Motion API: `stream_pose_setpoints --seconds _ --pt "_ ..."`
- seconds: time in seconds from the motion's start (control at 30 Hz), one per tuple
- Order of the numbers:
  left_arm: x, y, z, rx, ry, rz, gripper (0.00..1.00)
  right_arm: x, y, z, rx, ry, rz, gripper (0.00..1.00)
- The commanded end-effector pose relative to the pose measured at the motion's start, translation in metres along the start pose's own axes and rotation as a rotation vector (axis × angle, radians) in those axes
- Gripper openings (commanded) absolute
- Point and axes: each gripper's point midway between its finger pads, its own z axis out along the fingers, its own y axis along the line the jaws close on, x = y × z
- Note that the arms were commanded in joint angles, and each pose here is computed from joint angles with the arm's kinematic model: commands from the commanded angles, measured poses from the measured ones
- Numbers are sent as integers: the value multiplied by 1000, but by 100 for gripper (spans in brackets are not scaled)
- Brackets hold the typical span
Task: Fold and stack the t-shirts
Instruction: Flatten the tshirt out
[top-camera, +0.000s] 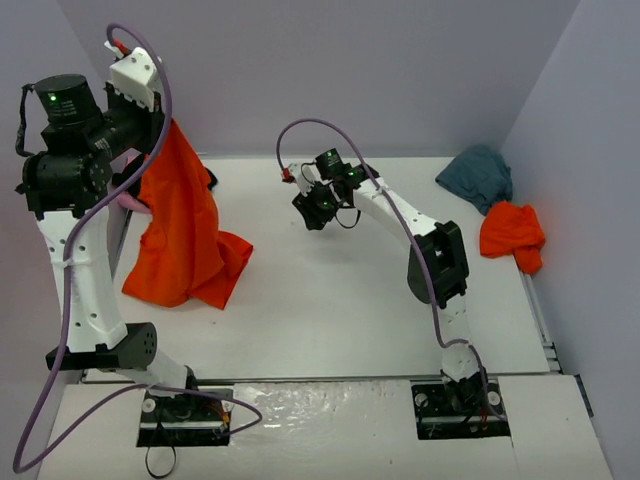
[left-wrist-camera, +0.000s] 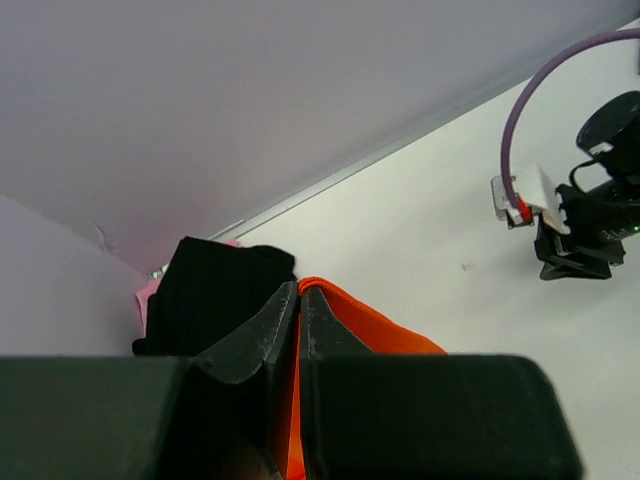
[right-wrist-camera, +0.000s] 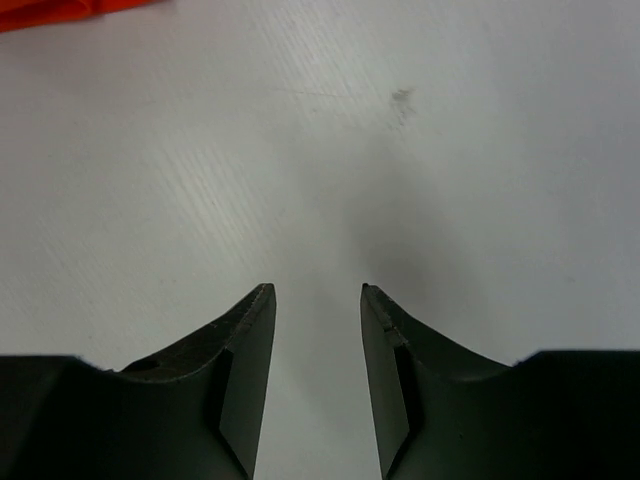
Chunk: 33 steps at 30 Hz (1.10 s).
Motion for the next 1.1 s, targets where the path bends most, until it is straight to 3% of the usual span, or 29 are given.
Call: stream_pose_setpoints --seconds 0.0,0.23,0.47,0.67,0.87,1.07 --pt "-14 11 -1 -45 -55 42 0 -39 54 10 -159 -68 -23 34" --pt "-11 12 -4 -54 -43 52 0 -41 103 51 -216 -14 -83 34" --pt "-4 13 -7 -74 -21 47 0 -66 98 78 -146 -80 -116 37" --pt "-2 14 -14 -97 -10 50 0 -78 105 90 -182 -122 -112 19" --pt "0 15 -20 -118 -2 34 0 -89 120 106 -222 -160 -112 32" --pt "6 16 -32 -153 19 45 0 -109 149 118 -275 -218 -152 31"
